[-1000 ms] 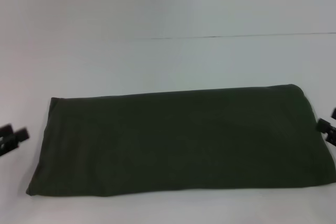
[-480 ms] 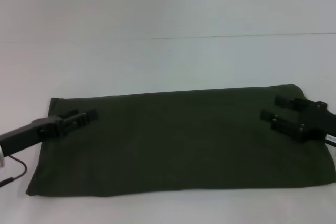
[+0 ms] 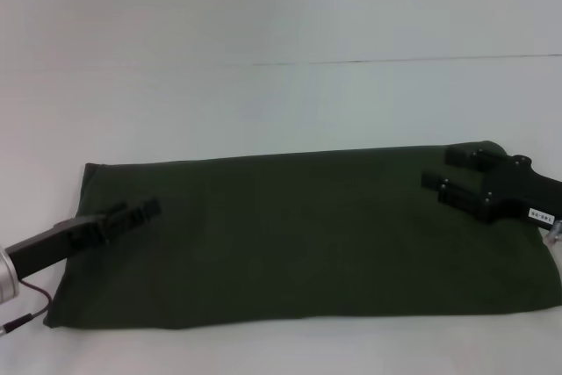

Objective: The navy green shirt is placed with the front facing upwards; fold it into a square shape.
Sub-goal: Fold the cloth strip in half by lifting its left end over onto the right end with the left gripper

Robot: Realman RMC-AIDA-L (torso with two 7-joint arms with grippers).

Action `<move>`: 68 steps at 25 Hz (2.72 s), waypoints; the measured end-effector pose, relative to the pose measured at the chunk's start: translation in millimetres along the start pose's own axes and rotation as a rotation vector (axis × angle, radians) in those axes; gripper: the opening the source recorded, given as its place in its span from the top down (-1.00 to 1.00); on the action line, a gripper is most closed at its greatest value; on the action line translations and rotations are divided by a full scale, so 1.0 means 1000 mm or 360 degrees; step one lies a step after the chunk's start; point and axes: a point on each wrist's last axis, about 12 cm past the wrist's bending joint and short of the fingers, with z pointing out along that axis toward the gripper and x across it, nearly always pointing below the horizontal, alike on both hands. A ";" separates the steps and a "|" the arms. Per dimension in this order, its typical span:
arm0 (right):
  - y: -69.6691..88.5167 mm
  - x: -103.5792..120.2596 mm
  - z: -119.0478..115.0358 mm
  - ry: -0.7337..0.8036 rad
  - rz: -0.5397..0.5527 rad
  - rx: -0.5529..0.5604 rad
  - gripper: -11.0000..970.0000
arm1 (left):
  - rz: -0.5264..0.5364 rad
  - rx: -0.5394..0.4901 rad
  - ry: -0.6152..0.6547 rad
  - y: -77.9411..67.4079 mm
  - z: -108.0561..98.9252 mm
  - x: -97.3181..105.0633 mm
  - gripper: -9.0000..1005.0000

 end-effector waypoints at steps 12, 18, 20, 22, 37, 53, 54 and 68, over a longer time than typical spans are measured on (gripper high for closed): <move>-0.001 -0.005 0.007 0.0004 -0.0020 -0.0012 -0.27 | -0.0028 -0.0020 -0.0036 0.005 -0.016 0.009 -0.57; -0.003 -0.008 0.005 -0.0001 -0.0011 -0.0007 -0.27 | -0.0017 0.0087 -0.0080 0.000 -0.032 0.012 -0.57; -0.003 -0.009 0.005 -0.0004 -0.0009 -0.0010 -0.27 | -0.0023 0.0081 -0.0072 0.001 -0.036 0.015 -0.57; -0.003 -0.009 0.005 -0.0005 -0.0009 -0.0011 -0.27 | -0.0027 0.0065 -0.0051 0.002 -0.037 0.020 -0.57; -0.003 -0.014 0.010 -0.0014 -0.0021 -0.0031 -0.27 | -0.0038 0.0006 -0.0045 0.007 -0.048 0.028 -0.56; -0.002 -0.012 0.009 -0.0011 -0.0024 -0.0029 -0.26 | -0.0216 -0.0230 0.0181 0.016 -0.077 -0.057 -0.56; -0.002 -0.011 0.009 -0.0011 -0.0021 -0.0029 -0.26 | -0.0221 -0.0238 0.0214 0.015 -0.075 -0.060 -0.56; 0.000 -0.006 0.007 -0.0008 -0.0014 -0.0030 -0.27 | -0.0240 -0.0331 0.0427 0.011 -0.050 -0.070 -0.56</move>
